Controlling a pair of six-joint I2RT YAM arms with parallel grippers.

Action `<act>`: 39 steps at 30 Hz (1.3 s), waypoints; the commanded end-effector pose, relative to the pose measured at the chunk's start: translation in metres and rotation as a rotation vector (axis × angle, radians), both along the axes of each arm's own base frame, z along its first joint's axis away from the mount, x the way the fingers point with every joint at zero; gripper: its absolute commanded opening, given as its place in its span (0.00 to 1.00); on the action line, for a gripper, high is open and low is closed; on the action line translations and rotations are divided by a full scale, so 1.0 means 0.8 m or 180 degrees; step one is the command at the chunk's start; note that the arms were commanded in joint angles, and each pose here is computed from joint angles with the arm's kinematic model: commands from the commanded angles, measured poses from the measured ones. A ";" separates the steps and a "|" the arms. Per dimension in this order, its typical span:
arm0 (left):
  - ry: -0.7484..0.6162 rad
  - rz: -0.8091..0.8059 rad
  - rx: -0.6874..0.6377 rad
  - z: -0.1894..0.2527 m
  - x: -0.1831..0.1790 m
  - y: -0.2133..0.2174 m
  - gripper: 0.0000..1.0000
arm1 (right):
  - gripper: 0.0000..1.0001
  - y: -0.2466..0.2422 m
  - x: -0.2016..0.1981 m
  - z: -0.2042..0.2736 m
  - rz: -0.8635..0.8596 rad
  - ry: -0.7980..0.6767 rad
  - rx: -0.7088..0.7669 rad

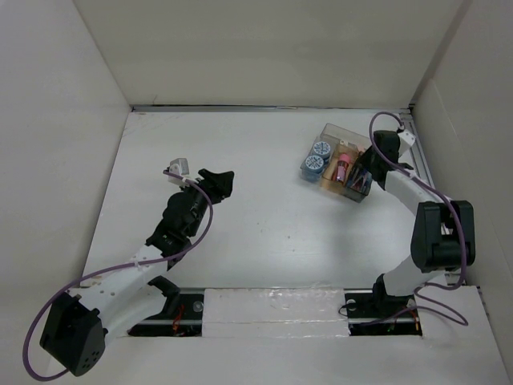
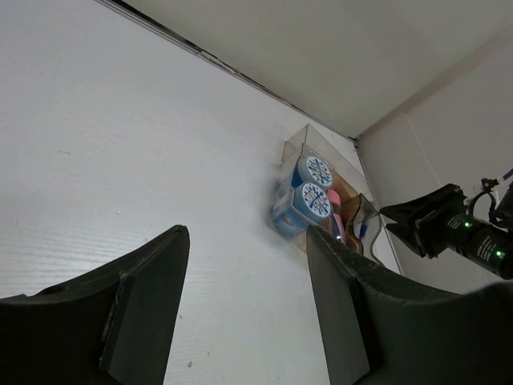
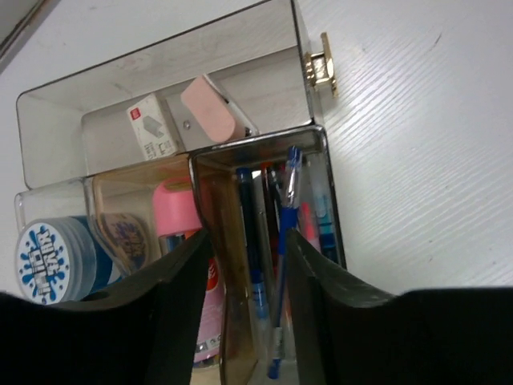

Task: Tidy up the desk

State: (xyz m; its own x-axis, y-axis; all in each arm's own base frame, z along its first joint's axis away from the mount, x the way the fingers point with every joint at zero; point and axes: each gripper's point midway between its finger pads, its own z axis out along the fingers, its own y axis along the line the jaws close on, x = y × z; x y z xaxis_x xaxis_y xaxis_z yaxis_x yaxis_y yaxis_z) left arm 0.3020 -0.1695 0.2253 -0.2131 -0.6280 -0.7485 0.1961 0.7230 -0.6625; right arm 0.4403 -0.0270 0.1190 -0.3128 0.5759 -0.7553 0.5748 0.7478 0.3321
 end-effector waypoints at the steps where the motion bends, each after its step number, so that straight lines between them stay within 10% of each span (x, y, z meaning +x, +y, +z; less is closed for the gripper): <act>1: -0.0263 0.0067 -0.0101 0.044 0.004 0.003 0.57 | 0.49 0.017 0.010 0.044 0.0131 -0.0264 0.0003; 8: -0.0272 0.0043 -0.0090 0.043 0.004 0.001 0.57 | 0.52 0.095 -0.015 0.139 0.0669 -0.0841 0.0096; 14: -0.0285 0.0132 -0.0022 0.043 0.007 0.008 0.60 | 0.01 0.272 -0.086 0.214 0.2184 -0.1463 0.0114; 24: -0.0481 0.0463 -0.0197 0.046 -0.005 0.042 0.62 | 0.00 0.428 -0.220 0.168 0.3695 -0.1521 0.0202; 33: -0.0284 0.0723 -0.0314 0.036 -0.006 0.063 0.62 | 0.60 0.460 -0.243 0.114 0.3875 -0.1281 0.0338; 39: -0.0097 0.0698 -0.0311 0.009 -0.010 0.062 0.61 | 0.66 0.463 -0.250 0.096 0.3898 -0.1249 0.0326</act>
State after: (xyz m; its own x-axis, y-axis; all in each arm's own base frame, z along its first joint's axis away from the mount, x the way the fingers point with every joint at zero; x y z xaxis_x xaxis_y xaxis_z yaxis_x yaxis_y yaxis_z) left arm 0.2944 -0.1241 0.2415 -0.0350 -0.7148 -0.6985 0.0933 0.6935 -0.7144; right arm 0.2374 0.3335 0.1766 -0.4870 0.0613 -0.8713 -0.5917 0.7106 0.3807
